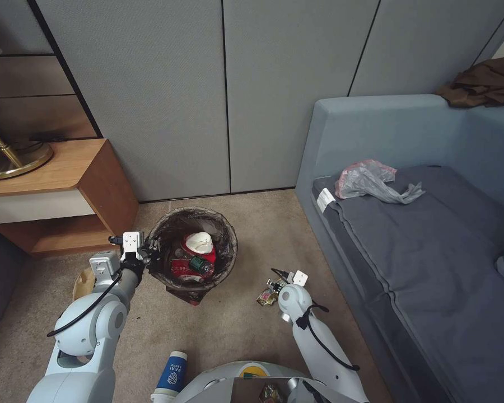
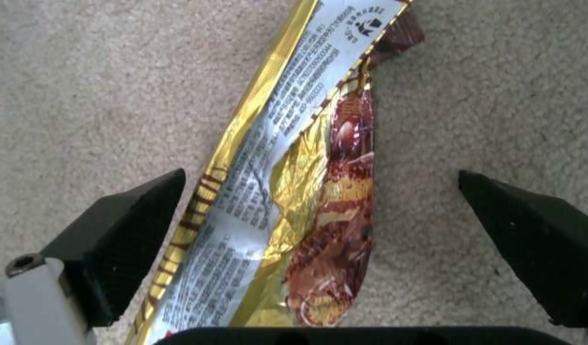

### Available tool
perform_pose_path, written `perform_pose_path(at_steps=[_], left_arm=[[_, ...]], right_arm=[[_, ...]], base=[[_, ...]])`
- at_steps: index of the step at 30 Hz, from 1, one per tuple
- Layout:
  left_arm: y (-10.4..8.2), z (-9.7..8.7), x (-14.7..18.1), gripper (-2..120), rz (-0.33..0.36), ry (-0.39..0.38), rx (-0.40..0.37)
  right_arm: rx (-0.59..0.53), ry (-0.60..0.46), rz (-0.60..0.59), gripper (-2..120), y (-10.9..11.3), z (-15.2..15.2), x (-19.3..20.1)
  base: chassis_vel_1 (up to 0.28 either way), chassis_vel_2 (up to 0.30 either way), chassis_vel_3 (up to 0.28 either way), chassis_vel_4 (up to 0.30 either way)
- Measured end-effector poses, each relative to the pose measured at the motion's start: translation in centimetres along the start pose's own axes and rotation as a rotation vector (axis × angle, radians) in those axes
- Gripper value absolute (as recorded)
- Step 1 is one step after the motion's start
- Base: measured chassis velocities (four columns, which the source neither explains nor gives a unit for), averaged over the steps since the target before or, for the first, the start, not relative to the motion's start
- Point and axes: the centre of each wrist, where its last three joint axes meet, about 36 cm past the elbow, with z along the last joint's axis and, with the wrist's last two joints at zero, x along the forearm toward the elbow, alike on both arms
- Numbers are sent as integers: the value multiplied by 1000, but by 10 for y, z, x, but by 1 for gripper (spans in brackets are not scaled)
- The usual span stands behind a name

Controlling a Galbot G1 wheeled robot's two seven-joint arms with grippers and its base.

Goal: Pick up the trash bin, then pick up the garbage from the floor and place it into the trash bin.

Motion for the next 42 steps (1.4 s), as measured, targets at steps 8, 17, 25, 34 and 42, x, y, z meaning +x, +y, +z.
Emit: perform_pose_path(at_steps=[8,17,25,34,42], left_arm=[[0,0,0,5,0,-1,1],[1,1,-2,5,0,-1,2],[1,2,-3,5,-2,1,3],[2,2,-4,5,-3,2,3],[2,2,-5,5,-2,2,3]], right_arm=[[9,-1,8,100,1,0,-5],[21,8,15,97,-4,1,-6],[29,14,17,80,-3,2,-5],[32,13,16,72,-2,2,-4],[35,13,19,53,-3,1,-4]], base=[[0,0,0,0],[0,0,0,0],[0,0,0,0],[0,0,0,0],[0,0,0,0]])
